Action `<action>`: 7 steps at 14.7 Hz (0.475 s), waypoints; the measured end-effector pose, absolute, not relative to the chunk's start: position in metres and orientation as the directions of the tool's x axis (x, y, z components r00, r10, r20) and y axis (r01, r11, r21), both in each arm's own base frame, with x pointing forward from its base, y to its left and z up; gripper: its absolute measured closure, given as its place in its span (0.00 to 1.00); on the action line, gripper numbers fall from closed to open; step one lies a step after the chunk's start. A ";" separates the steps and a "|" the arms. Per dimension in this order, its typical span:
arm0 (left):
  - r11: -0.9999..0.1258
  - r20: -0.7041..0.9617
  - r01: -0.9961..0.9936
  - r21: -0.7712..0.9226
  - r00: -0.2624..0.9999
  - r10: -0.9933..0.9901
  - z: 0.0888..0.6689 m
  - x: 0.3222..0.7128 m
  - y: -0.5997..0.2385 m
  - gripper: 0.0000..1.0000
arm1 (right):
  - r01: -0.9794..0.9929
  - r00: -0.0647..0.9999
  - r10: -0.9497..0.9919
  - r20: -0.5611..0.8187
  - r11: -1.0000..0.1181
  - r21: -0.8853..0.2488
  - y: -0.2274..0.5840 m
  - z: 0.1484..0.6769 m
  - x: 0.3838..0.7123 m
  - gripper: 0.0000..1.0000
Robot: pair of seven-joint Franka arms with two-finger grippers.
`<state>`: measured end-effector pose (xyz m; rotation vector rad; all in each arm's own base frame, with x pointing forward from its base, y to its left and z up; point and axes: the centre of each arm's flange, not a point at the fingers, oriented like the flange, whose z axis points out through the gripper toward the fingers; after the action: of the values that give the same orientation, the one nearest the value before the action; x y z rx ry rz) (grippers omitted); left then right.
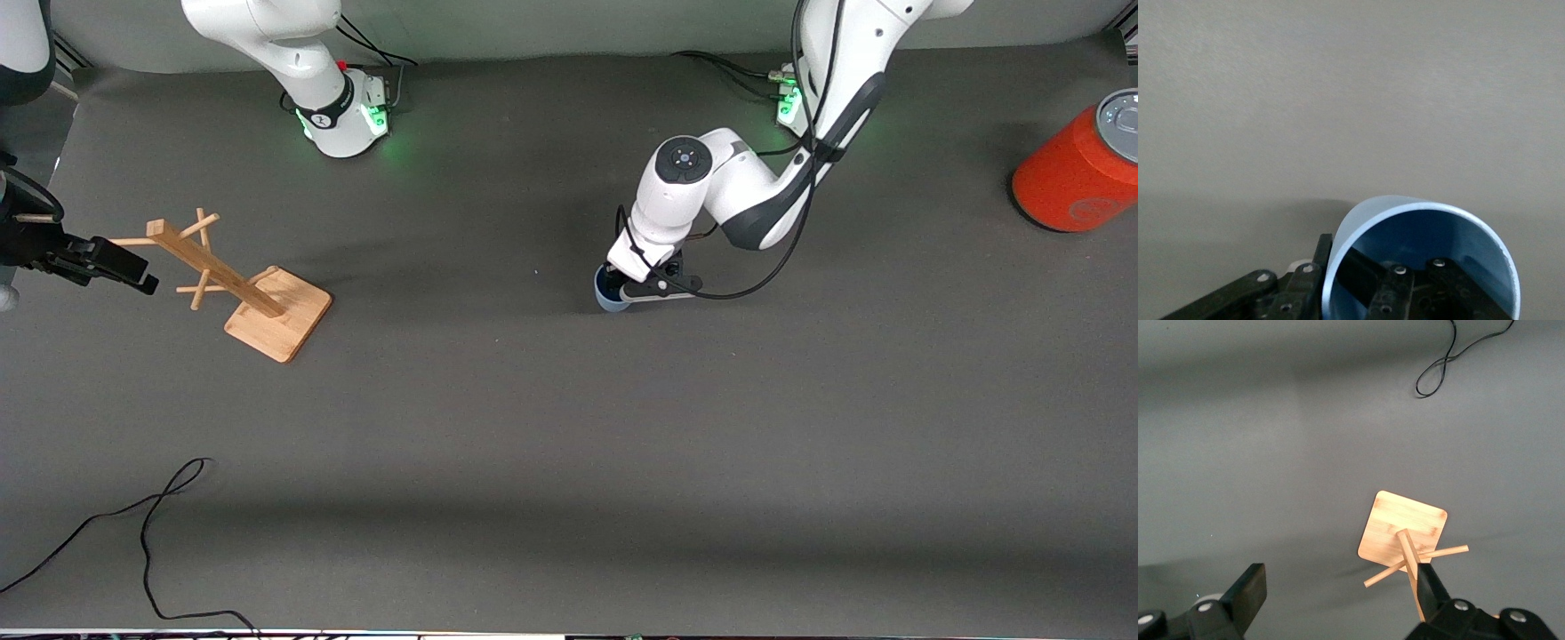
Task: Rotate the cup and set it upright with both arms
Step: 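Rotate the cup with the left gripper and set it upright on the table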
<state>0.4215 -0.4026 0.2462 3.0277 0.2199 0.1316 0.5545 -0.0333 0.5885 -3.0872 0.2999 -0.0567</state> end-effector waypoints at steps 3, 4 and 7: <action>-0.985 0.094 0.156 0.076 0.982 0.163 0.220 0.419 -0.401 0.93 | -0.192 0.981 -0.193 0.034 -0.980 -0.043 -0.033 0.582 0.555 0.00; -0.984 0.098 0.158 0.085 0.981 0.166 0.220 0.421 -0.403 0.93 | -0.192 0.981 -0.193 0.035 -0.980 -0.043 -0.033 0.582 0.555 0.00; -0.984 0.101 0.154 0.088 0.982 0.163 0.220 0.421 -0.406 0.93 | -0.190 0.981 -0.192 0.042 -0.981 -0.044 -0.033 0.583 0.555 0.00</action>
<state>0.4212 -0.4055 0.2202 3.0479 0.2444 0.1647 0.5550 -0.0335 0.5830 -3.0866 0.2973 -0.0712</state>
